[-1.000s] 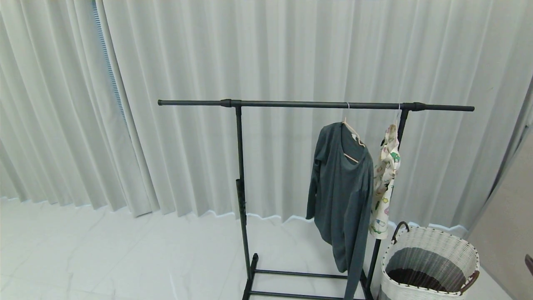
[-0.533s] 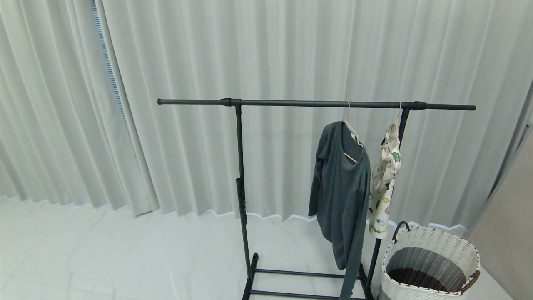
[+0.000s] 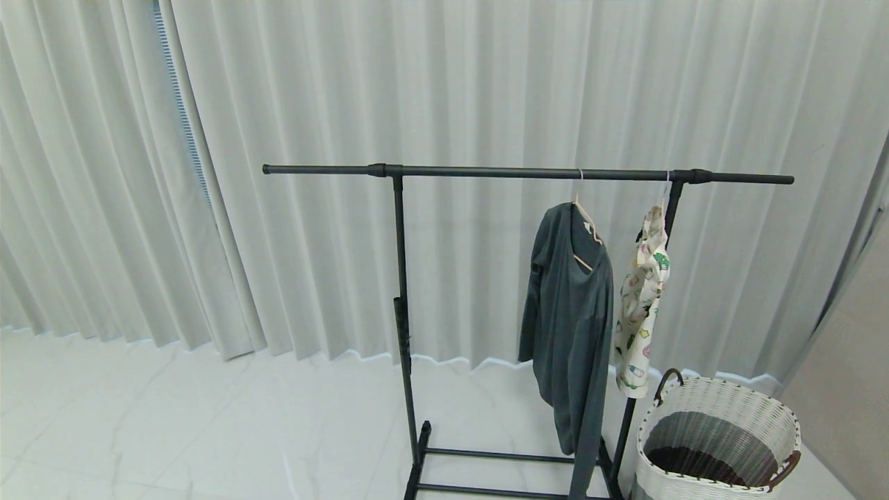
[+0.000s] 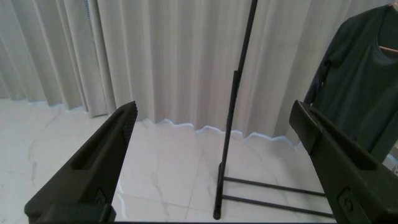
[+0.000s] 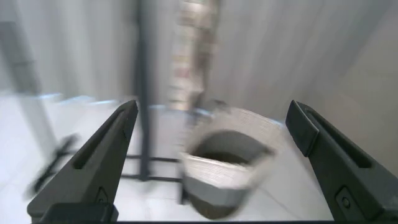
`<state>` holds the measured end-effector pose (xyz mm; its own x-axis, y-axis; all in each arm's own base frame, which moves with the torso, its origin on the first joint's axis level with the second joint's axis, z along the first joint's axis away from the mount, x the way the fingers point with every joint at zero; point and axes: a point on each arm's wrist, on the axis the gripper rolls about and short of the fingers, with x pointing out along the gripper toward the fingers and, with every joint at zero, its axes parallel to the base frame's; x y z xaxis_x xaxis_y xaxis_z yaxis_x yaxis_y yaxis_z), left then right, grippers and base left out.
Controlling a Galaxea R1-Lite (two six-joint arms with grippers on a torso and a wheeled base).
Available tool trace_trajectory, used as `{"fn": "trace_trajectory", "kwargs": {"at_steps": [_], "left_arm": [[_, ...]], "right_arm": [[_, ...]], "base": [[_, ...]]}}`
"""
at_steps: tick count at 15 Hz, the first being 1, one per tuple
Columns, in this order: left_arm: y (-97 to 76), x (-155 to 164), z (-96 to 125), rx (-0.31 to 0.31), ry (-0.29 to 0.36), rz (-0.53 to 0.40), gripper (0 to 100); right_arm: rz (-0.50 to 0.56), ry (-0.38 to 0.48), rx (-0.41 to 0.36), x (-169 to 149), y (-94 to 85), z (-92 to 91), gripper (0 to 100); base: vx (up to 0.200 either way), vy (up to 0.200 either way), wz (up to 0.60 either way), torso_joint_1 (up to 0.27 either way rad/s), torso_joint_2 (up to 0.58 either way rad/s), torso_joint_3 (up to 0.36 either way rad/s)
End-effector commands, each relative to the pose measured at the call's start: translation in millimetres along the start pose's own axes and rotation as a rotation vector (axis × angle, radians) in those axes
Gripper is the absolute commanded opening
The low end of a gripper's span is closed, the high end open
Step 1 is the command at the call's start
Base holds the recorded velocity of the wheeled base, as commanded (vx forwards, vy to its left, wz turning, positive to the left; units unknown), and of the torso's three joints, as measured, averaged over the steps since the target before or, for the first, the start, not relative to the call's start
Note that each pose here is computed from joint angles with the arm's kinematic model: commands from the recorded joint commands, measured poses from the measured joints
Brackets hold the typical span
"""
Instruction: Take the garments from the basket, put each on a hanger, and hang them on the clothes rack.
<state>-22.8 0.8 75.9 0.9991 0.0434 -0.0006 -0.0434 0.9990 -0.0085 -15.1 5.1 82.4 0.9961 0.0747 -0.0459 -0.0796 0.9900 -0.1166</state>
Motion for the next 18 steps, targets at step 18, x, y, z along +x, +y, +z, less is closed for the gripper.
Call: {"fn": "trace_trajectory", "kwargs": {"at_steps": [18], "left_arm": [[0.0, 0.1, -0.4, -0.001, 0.001, 0.000, 100]], "right_arm": [[-0.055, -0.044, 0.103, -7.7, -3.1, -7.6, 100]], "base": [[0.000, 0.000, 0.00, 0.000, 0.00, 0.000]]}}
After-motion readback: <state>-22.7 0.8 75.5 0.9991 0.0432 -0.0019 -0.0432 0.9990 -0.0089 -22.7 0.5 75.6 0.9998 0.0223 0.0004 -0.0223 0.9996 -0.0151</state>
